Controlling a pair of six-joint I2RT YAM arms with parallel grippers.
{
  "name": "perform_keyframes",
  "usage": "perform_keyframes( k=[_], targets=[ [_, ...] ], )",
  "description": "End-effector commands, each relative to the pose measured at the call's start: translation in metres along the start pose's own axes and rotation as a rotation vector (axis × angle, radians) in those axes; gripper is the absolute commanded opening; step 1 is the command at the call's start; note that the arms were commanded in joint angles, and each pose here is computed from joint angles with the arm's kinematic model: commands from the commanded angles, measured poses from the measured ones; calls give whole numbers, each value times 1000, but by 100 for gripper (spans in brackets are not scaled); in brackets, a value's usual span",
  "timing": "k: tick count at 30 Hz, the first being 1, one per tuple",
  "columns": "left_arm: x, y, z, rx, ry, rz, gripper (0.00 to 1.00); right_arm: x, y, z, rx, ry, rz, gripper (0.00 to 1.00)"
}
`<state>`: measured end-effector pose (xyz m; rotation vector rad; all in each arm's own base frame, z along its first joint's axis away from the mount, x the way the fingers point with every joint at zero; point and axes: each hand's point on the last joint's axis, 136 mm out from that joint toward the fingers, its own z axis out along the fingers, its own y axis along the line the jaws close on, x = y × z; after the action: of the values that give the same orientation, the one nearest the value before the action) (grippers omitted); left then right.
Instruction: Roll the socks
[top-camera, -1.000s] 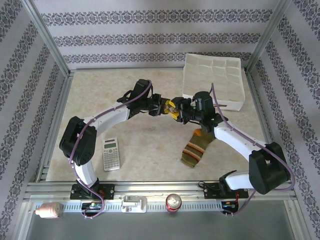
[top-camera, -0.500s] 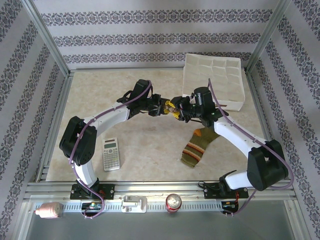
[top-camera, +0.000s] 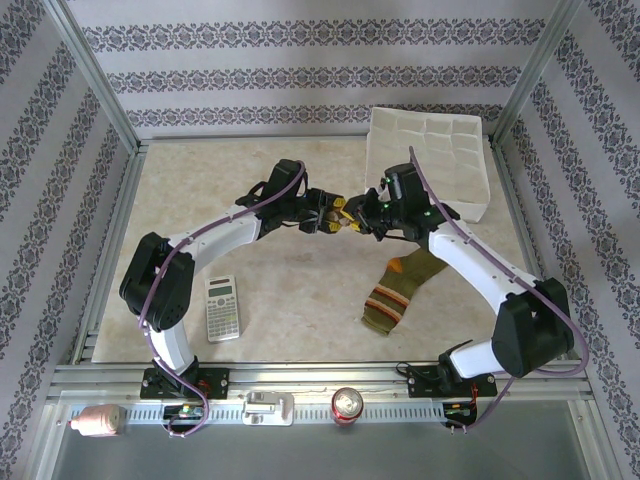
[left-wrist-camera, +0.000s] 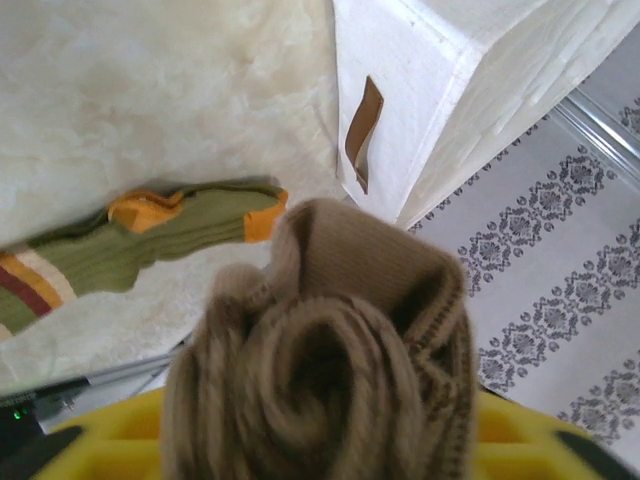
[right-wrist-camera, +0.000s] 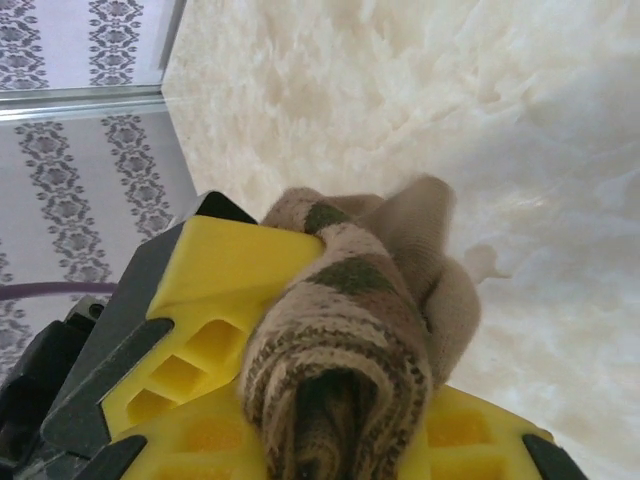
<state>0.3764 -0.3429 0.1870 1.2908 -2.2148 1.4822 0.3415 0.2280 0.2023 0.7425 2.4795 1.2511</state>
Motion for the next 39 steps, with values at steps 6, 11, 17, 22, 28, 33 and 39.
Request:
perform_keyframes(
  k=[6, 11, 17, 22, 28, 33, 39],
  targets=[
    [1, 1, -38, -123, -125, 158, 79, -27, -2, -43, 160, -140, -248, 0],
    [-15, 11, -60, -174, -221, 189, 81, -55, -9, -66, 280, -187, -364, 0],
    [-22, 28, -72, -217, -262, 266, 77, -107, -6, -72, 434, -201, -575, 0],
    [-19, 31, -91, -214, -301, 422, 75, -146, -8, -51, 478, -179, -598, 0],
    [-11, 21, -125, -127, -382, 607, 75, -178, -19, -24, 549, -142, -583, 0],
    [-9, 24, -137, -109, -409, 639, 74, -187, -39, -3, 606, -95, -543, 0],
    [-8, 23, -144, -107, -424, 663, 74, -183, -60, 1, 667, -68, -500, 0]
  ],
)
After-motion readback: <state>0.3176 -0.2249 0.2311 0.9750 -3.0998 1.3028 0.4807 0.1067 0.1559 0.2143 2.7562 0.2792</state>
